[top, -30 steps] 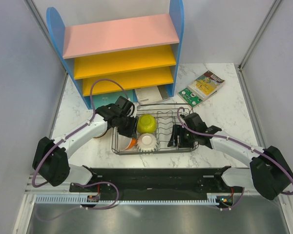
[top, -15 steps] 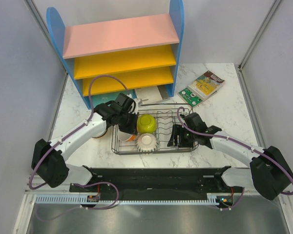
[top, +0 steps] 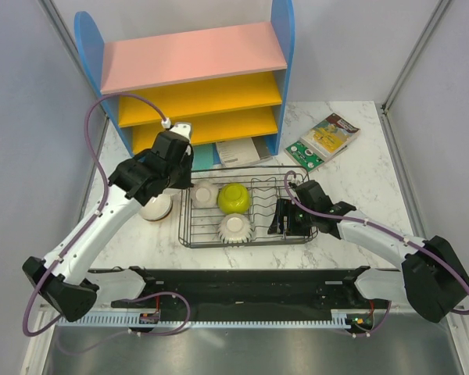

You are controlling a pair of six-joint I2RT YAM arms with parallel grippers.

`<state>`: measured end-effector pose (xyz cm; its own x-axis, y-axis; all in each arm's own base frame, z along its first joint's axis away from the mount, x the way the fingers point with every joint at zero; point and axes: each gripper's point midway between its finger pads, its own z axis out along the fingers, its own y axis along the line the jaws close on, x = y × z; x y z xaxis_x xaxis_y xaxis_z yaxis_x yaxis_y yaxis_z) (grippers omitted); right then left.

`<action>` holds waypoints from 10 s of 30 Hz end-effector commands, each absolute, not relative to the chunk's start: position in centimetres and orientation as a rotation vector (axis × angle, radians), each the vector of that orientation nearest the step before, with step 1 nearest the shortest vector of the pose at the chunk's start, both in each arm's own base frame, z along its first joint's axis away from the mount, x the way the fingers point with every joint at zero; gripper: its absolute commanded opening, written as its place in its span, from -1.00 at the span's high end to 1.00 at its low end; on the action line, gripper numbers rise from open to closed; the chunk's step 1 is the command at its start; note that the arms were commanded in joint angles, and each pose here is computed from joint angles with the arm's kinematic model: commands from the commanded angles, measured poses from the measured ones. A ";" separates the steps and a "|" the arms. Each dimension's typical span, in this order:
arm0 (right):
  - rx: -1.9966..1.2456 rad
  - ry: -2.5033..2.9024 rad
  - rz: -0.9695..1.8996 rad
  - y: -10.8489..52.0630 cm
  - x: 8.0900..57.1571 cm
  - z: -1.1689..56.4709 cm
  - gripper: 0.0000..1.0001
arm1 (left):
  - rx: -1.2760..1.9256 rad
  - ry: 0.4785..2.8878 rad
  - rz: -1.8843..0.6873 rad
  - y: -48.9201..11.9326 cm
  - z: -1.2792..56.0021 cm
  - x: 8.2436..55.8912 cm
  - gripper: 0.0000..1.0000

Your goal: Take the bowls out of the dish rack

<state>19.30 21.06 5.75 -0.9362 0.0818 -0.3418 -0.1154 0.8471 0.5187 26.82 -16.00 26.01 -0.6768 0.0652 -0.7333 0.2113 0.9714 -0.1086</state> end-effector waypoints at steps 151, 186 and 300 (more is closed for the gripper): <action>-0.144 2.561 0.727 20.3 21.8 9.2 -0.57 | 0.067 2.620 -1.273 -24.8 6.5 19.9 -0.92; -0.123 2.568 0.734 20.1 21.3 8.5 -0.56 | 0.161 2.477 -1.462 -26.3 8.9 19.7 -0.20; -0.119 2.594 0.727 20.0 21.1 7.7 -0.56 | 0.061 2.163 -1.753 -30.3 13.3 22.5 0.13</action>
